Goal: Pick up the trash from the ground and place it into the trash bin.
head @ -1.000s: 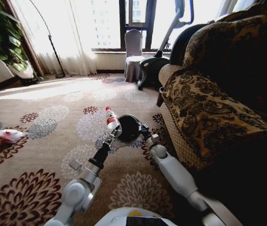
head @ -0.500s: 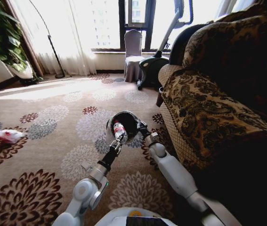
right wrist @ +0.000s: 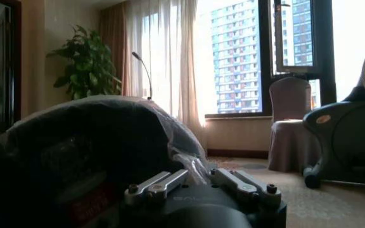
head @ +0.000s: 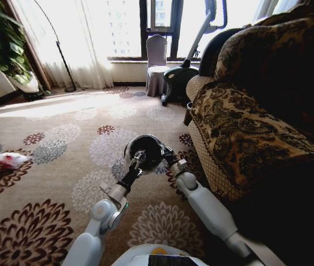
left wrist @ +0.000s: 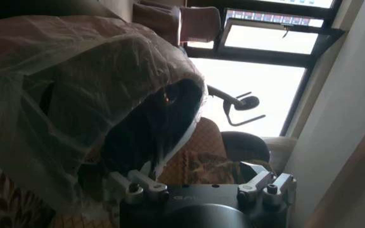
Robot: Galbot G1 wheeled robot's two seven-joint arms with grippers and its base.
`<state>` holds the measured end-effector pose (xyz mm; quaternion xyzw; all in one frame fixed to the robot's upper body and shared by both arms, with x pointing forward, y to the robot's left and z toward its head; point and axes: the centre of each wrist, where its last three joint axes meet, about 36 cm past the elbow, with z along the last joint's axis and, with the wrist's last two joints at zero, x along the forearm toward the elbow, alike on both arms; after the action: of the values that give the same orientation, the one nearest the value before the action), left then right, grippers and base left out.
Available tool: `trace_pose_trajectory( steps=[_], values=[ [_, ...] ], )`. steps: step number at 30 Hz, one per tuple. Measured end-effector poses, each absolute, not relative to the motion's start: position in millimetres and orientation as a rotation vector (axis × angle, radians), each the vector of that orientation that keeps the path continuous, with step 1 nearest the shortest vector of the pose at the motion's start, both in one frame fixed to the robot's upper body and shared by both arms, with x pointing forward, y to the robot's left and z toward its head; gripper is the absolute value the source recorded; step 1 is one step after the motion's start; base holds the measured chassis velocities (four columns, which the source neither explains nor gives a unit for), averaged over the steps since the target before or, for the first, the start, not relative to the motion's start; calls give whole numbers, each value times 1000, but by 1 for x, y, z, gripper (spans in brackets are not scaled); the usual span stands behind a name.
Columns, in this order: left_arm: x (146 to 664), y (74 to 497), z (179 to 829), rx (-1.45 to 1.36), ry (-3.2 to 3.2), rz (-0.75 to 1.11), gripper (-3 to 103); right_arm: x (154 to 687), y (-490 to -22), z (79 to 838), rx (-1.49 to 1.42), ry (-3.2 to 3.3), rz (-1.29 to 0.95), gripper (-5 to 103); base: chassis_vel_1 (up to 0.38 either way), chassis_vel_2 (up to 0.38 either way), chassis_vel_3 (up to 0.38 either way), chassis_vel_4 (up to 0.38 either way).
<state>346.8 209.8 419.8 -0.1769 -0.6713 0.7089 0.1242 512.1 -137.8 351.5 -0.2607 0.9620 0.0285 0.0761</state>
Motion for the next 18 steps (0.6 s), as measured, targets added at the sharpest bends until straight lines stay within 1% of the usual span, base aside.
trace_pose_trajectory(
  steps=[1, 3, 4, 5, 6, 8, 10, 11, 12, 13, 14, 15, 16, 17, 18],
  values=[
    [347, 210, 420, -516, -1957, 2067, 92, 512, -138, 352, -782, 2884, 85, 0, 0, 0, 0, 0],
    [344, 208, 419, -540, -2009, 2014, 100, 506, -137, 349, -785, 2889, 93, 0, 0, 0, 0, 0],
    [342, 207, 419, -568, -2061, 1957, 100, 503, -138, 350, -788, 2890, 96, 0, 0, 0, 0, 0],
    [342, 207, 419, -568, -2061, 1957, 100, 503, -138, 350, -788, 2890, 96, 0, 0, 0, 0, 0],
    [339, 206, 420, -590, -2122, 1891, 100, 500, -138, 351, -791, 2889, 99, 0, 0, 0, 0, 0],
    [325, 200, 419, -694, -2412, 1628, 100, 492, -141, 353, -799, 2886, 104, 0, 0, 0, 0, 0],
    [314, 202, 417, -846, -2663, 1430, 100, 485, -146, 355, -799, 2891, 100, 0, 0, 0, 0, 0],
    [314, 202, 417, -846, -2663, 1430, 100, 485, -146, 355, -799, 2891, 100, 0, 0, 0, 0, 0],
    [307, 205, 419, -962, -2857, 1226, 100, 479, -148, 359, -800, 2893, 111, 0, 0, 0, 0, 0],
    [303, 209, 420, -997, -2999, 1064, 100, 474, -148, 363, -804, 2891, 135, 0, 0, 0, 0, 0],
    [303, 209, 420, -997, -2999, 1064, 100, 474, -148, 363, -804, 2891, 135, 0, 0, 0, 0, 0],
    [300, 215, 422, -1007, -3132, 906, 100, 469, -148, 368, -810, 2886, 155, 0, 0, 0, 0, 0],
    [295, 224, 427, -988, -3288, 706, 100, 462, -148, 372, -815, 2875, 171, 0, 0, 0, 0, 0],
    [292, 233, 432, -922, -3378, 594, 100, 456, -150, 375, -816, 2868, 177, 0, 0, 0, 0, 0],
    [292, 233, 432, -922, -3378, 594, 100, 456, -150, 375, -816, 2868, 177, 0, 0, 0, 0, 0]
  ],
)
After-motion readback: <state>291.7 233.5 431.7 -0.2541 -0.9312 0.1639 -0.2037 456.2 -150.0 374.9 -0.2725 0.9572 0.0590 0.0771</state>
